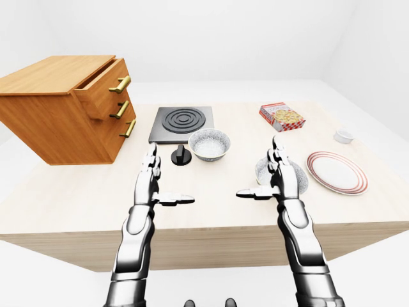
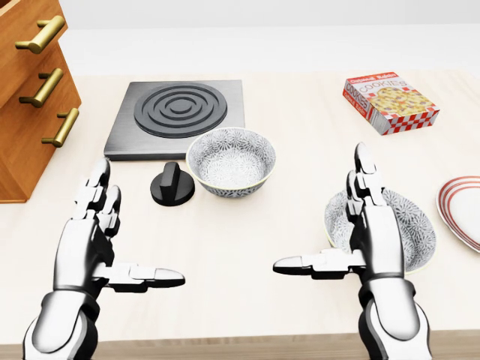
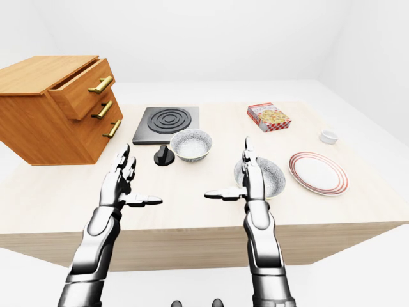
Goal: Pick the akita bowl from table center and place it on the plate.
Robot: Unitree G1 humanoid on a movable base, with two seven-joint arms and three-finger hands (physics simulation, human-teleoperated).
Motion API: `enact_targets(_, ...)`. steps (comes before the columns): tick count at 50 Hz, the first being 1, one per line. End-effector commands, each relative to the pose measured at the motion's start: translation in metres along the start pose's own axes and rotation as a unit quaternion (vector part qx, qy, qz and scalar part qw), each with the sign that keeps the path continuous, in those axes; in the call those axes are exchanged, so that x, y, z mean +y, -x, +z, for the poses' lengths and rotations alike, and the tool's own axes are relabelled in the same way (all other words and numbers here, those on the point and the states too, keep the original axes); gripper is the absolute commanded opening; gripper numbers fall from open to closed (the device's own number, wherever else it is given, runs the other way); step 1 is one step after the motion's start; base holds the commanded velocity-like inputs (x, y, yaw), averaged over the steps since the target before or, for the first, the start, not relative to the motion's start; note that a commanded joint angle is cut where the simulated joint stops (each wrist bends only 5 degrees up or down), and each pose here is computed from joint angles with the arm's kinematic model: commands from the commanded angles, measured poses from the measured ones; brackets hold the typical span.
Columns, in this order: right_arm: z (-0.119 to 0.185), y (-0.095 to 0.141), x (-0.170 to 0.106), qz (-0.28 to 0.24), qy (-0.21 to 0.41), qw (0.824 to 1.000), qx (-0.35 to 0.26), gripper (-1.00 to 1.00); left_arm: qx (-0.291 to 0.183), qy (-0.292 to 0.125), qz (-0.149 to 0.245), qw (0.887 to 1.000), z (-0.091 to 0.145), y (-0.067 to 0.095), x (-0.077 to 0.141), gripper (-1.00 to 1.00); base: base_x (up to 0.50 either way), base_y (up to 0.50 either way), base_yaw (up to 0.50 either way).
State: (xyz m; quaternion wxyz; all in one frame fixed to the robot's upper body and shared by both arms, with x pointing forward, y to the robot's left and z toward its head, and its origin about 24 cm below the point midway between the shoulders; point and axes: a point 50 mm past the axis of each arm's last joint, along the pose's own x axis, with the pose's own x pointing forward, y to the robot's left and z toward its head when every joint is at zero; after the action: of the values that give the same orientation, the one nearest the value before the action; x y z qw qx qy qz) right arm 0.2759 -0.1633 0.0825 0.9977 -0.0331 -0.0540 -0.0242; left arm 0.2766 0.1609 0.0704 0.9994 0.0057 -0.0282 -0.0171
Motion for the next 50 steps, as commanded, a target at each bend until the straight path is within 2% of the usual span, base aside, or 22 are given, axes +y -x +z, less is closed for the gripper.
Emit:
enact_targets(1, 0.028, -0.006, -0.001, 0.014, -0.021, 0.998, -0.059, 1.00, -0.087, -0.020, -0.015, 0.996, 0.043, -0.007, -0.002, 1.00, 0.00, 0.00, 0.00)
enact_targets(8, 0.029, -0.005, 0.000, 0.020, -0.034, 0.997, -0.061, 1.00, -0.089, -0.020, -0.019, 0.996, 0.044, -0.006, -0.002, 1.00, 0.00, 0.00, 0.00)
enact_targets(17, 0.031, -0.003, 0.001, 0.028, -0.041, 0.997, -0.065, 1.00, -0.089, -0.019, -0.021, 0.996, 0.043, -0.004, -0.004, 1.00, -0.22, -0.48, 0.00)
enact_targets(25, 0.032, 0.000, 0.003, 0.040, -0.048, 0.996, -0.067, 1.00, -0.085, -0.019, -0.022, 0.996, 0.041, -0.003, -0.004, 1.00, 0.03, -0.50, 0.00)
enact_targets(41, 0.032, 0.003, 0.004, 0.052, -0.056, 0.995, -0.070, 1.00, -0.081, -0.018, -0.022, 0.996, 0.039, -0.001, -0.004, 1.00, 0.30, -0.48, 0.00)
enact_targets(50, 0.031, 0.002, 0.002, 0.044, -0.064, 0.995, -0.067, 1.00, -0.082, -0.015, -0.022, 0.996, 0.039, 0.000, -0.004, 1.00, 0.33, -0.14, 0.00)
